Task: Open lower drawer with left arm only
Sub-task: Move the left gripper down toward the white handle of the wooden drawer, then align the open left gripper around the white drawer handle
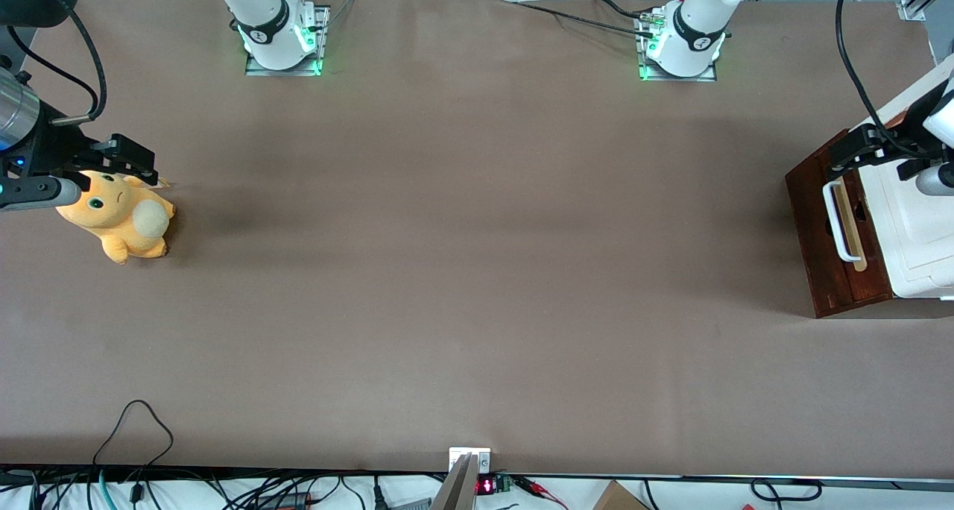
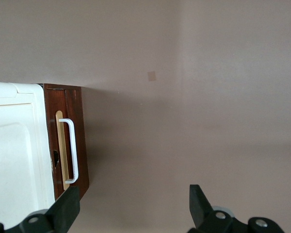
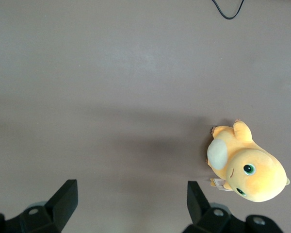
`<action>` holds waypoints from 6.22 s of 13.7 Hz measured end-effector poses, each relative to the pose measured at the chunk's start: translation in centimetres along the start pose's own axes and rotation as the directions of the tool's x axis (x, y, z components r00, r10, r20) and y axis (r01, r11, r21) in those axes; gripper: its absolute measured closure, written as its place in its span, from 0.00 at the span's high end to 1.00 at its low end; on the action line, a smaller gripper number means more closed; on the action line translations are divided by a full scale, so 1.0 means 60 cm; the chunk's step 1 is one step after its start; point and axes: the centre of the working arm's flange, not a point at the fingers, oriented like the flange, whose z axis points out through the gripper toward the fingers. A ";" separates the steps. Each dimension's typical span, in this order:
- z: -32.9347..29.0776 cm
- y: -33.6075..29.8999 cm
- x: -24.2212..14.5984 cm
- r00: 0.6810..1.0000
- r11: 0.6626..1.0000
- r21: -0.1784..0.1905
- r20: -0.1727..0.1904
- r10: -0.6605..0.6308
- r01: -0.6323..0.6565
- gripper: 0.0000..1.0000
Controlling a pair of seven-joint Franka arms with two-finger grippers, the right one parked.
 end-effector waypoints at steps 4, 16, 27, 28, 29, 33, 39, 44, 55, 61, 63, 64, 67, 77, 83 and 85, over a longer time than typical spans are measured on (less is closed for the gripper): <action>0.000 0.000 0.000 1.000 1.000 0.000 0.000 -0.001 0.001 1.00; 0.071 -0.021 0.028 0.997 0.999 0.005 0.075 -0.032 0.032 1.00; 0.225 -0.019 0.072 0.970 0.927 0.367 0.244 -0.010 -0.082 1.00; 0.243 -0.017 0.071 0.965 0.904 0.415 0.263 -0.015 -0.099 1.00; 0.262 -0.016 0.068 0.959 0.876 0.469 0.281 -0.024 -0.116 1.00; 0.352 -0.018 0.050 0.939 0.745 0.643 0.335 -0.070 -0.174 1.00; 0.492 0.007 0.062 0.927 0.544 0.799 0.363 -0.094 -0.258 1.00; 0.605 0.025 0.068 0.944 0.385 0.892 0.305 -0.123 -0.238 1.00; 0.693 0.033 0.035 0.968 0.224 0.951 0.236 -0.090 -0.211 1.00; 0.733 0.030 0.001 0.960 0.206 0.949 0.262 -0.096 -0.238 1.00; 0.743 0.028 -0.009 0.958 0.201 0.948 0.271 -0.098 -0.248 1.00; 0.746 0.025 -0.011 0.957 0.199 0.948 0.274 -0.100 -0.250 1.00; 0.752 0.016 -0.017 0.954 0.187 0.947 0.282 -0.101 -0.260 1.00; 0.760 -0.031 -0.026 0.945 0.188 0.945 0.296 -0.141 -0.268 0.99; 0.769 -0.053 -0.036 0.937 0.192 0.941 0.311 -0.162 -0.279 0.92; 0.776 -0.054 -0.042 0.933 0.191 0.938 0.321 -0.163 -0.289 0.92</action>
